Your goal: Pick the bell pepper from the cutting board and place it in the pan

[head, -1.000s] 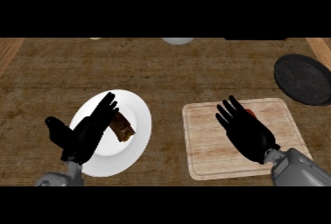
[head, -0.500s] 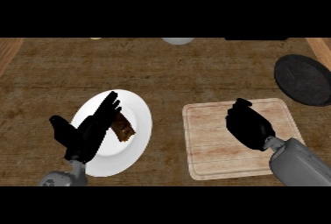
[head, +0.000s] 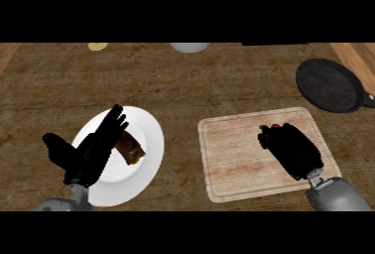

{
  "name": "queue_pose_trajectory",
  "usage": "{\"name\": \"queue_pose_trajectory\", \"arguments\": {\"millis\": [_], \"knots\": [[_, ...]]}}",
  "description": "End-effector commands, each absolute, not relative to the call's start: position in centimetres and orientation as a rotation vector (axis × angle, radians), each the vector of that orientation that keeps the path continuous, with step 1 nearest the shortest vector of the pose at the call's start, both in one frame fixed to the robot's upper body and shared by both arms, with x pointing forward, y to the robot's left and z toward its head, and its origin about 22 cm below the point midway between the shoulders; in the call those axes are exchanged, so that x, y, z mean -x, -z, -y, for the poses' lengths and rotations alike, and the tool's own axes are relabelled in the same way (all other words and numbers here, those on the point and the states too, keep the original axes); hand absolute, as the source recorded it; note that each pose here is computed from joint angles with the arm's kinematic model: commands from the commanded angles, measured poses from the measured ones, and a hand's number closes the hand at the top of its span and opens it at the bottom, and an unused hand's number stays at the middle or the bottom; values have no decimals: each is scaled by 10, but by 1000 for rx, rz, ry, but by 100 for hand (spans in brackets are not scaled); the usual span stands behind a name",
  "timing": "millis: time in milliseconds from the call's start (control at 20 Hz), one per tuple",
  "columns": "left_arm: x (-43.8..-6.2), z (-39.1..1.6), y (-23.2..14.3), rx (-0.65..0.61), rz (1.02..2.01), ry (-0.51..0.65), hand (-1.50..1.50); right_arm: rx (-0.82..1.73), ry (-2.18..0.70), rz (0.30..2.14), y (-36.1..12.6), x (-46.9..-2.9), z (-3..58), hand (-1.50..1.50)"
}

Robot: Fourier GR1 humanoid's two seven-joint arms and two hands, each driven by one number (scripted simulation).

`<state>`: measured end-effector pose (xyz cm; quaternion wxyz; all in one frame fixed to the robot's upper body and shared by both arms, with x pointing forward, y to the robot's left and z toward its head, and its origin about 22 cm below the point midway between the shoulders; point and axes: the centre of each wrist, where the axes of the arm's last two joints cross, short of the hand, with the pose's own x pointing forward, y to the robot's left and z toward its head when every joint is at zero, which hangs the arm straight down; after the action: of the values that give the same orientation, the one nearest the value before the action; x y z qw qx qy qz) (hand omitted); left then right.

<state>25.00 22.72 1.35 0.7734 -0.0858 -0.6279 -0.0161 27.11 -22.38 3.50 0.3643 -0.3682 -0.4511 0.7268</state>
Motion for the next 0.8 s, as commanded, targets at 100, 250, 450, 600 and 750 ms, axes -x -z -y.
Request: {"name": "queue_pose_trajectory", "arguments": {"millis": [100,250,450,600,750], "knots": [[-246,-237,-7,189,1345,36,0,910,-1441,1194,-27,-231,260,150],[-243,-218,-12,220,1349,54,0,1065,-1283,1344,-47,-218,270,150],[-241,-237,-8,206,1348,54,0,1048,-1039,1548,-83,-200,264,150],[-247,-217,-6,211,1353,32,0,954,-872,1654,-102,-193,274,150],[-245,-220,-5,213,1362,74,0,827,-715,1715,-113,-195,286,150]]}}
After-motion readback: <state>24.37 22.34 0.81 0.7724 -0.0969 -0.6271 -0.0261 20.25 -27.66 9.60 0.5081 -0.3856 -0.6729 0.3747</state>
